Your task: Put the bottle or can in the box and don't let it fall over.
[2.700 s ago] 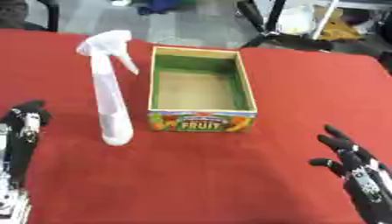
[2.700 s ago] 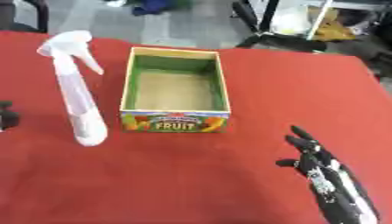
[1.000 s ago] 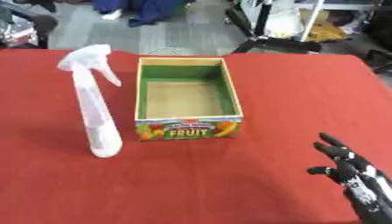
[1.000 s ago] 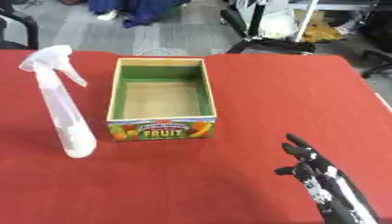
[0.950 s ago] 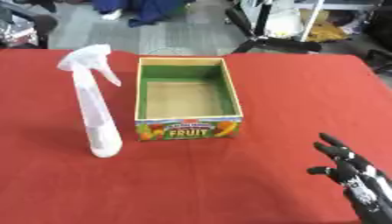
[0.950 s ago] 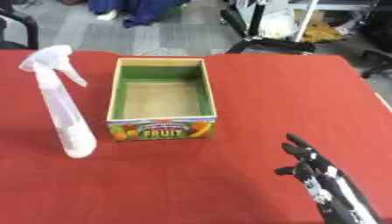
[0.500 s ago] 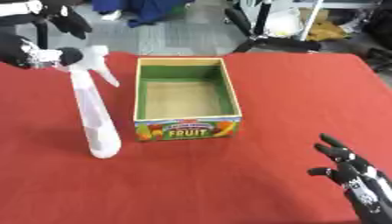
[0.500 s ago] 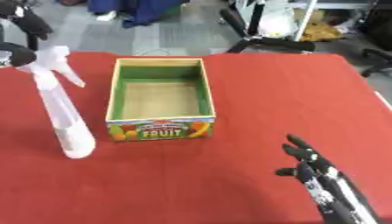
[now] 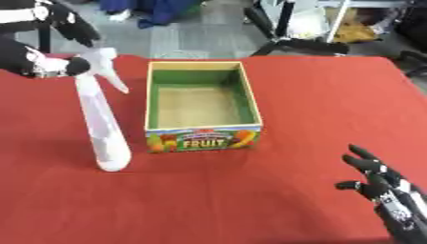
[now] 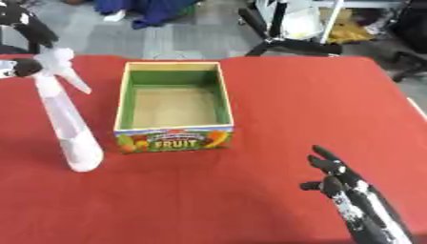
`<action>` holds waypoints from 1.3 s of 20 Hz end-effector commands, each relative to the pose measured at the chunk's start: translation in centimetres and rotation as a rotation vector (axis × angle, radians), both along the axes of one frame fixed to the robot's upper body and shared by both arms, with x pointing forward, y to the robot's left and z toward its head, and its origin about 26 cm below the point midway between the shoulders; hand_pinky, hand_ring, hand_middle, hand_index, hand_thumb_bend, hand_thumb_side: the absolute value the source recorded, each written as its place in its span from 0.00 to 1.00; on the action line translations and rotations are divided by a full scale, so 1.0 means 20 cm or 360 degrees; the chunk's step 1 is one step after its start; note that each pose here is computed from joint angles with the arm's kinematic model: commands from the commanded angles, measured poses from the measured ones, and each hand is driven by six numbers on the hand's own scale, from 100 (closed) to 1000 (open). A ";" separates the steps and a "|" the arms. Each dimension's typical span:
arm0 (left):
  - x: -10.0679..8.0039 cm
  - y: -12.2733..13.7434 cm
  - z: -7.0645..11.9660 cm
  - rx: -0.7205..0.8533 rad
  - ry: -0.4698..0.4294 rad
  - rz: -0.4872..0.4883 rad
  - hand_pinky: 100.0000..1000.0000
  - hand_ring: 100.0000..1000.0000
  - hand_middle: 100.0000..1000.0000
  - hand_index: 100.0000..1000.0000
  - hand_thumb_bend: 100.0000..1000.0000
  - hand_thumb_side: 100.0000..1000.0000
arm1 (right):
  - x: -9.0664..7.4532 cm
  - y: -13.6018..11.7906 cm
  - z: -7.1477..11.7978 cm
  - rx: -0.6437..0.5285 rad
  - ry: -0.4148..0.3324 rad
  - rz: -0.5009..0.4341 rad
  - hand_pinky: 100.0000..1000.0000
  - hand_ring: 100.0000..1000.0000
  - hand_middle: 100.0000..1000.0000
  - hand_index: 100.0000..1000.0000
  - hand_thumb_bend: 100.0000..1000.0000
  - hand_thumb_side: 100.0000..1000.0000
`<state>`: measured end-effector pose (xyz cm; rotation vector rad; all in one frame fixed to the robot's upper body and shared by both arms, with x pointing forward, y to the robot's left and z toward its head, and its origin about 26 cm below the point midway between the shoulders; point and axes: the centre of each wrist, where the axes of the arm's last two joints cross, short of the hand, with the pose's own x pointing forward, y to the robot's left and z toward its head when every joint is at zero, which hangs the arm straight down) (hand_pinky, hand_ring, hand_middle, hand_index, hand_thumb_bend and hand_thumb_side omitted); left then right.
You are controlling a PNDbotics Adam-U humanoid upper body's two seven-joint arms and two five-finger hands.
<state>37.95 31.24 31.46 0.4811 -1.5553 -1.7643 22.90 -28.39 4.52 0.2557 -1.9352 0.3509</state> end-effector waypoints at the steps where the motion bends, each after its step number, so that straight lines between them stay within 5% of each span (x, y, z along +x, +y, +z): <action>1: 0.00 0.01 0.02 0.0024 -0.0010 0.0018 0.77 0.74 0.63 0.82 0.27 0.65 | 0.00 -0.01 0.02 -0.0017 -0.0017 -0.0003 0.67 1.00 1.00 0.78 0.00 0.53; 16: 0.06 0.01 -0.06 -0.0075 -0.0031 0.0053 0.74 0.70 0.58 0.78 0.24 0.65 | 0.01 0.00 0.02 -0.0015 -0.0023 0.0006 0.67 1.00 1.00 0.78 0.00 0.53; 26: 0.07 0.02 -0.08 -0.0101 -0.0055 0.0062 0.67 0.60 0.47 0.70 0.13 0.57 | 0.01 0.00 0.03 -0.0016 -0.0030 0.0010 0.67 1.00 1.00 0.77 0.00 0.53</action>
